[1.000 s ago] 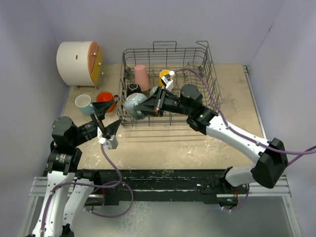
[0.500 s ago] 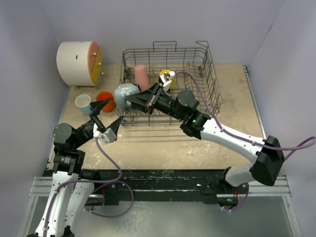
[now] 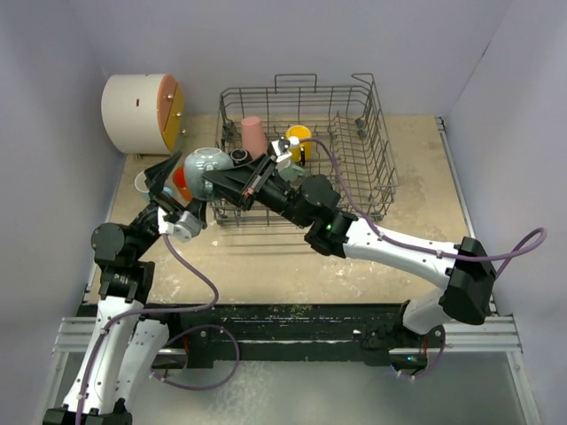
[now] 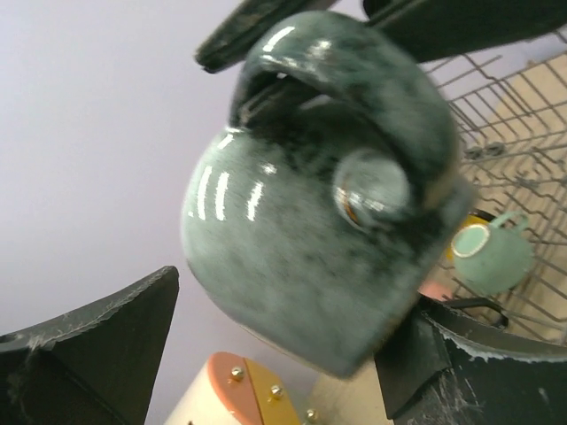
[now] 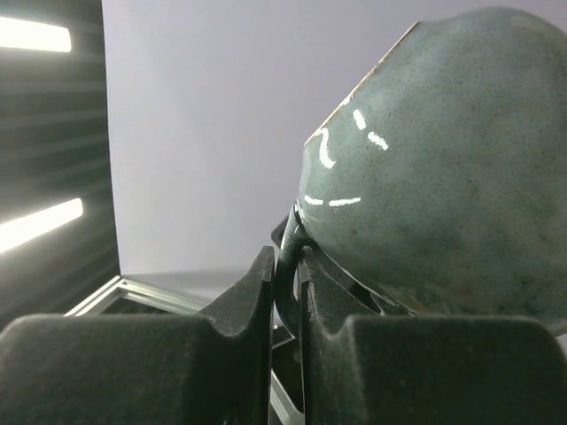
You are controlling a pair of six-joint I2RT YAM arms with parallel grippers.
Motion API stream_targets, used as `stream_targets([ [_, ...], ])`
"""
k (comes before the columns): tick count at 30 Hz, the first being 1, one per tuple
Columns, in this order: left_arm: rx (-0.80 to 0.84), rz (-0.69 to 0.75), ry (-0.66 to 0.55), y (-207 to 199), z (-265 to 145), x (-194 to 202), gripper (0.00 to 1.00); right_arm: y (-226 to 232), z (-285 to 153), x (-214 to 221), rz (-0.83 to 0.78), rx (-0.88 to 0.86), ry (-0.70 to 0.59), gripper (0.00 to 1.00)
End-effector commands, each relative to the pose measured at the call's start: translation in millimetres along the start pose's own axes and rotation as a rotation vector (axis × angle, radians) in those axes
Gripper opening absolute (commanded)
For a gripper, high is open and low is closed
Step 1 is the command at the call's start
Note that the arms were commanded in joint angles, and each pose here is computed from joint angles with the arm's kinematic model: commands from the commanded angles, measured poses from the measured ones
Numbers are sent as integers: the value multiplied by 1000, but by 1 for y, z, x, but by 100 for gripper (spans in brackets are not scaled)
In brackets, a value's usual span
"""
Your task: Unload the cups from the dish rack
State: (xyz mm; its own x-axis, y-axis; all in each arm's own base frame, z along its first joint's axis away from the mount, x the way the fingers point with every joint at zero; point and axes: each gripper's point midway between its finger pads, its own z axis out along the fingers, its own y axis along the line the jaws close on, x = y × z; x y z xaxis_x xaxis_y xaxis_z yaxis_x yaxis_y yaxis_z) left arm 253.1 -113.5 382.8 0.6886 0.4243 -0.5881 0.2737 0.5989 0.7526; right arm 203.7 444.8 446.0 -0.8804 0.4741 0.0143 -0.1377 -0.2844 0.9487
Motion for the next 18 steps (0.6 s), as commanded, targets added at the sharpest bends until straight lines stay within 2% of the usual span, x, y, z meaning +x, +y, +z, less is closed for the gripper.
stream_targets([
  [1,-154,41,-60,39,3,-22,86,106,-18,15,69,-321,-17,0],
  [4,-199,58,-90,57,6,-34,85,107,-21,15,88,-331,-33,0],
  [7,-223,87,-101,70,8,-43,80,110,-27,12,82,-333,-57,0],
  [10,-220,132,-135,74,7,-57,66,112,-30,11,79,-332,-62,0],
  [16,-178,179,-185,67,5,-71,30,104,-26,20,73,-305,-13,0],
  [18,-177,194,-195,68,4,-75,26,98,-24,24,72,-288,12,0],
])
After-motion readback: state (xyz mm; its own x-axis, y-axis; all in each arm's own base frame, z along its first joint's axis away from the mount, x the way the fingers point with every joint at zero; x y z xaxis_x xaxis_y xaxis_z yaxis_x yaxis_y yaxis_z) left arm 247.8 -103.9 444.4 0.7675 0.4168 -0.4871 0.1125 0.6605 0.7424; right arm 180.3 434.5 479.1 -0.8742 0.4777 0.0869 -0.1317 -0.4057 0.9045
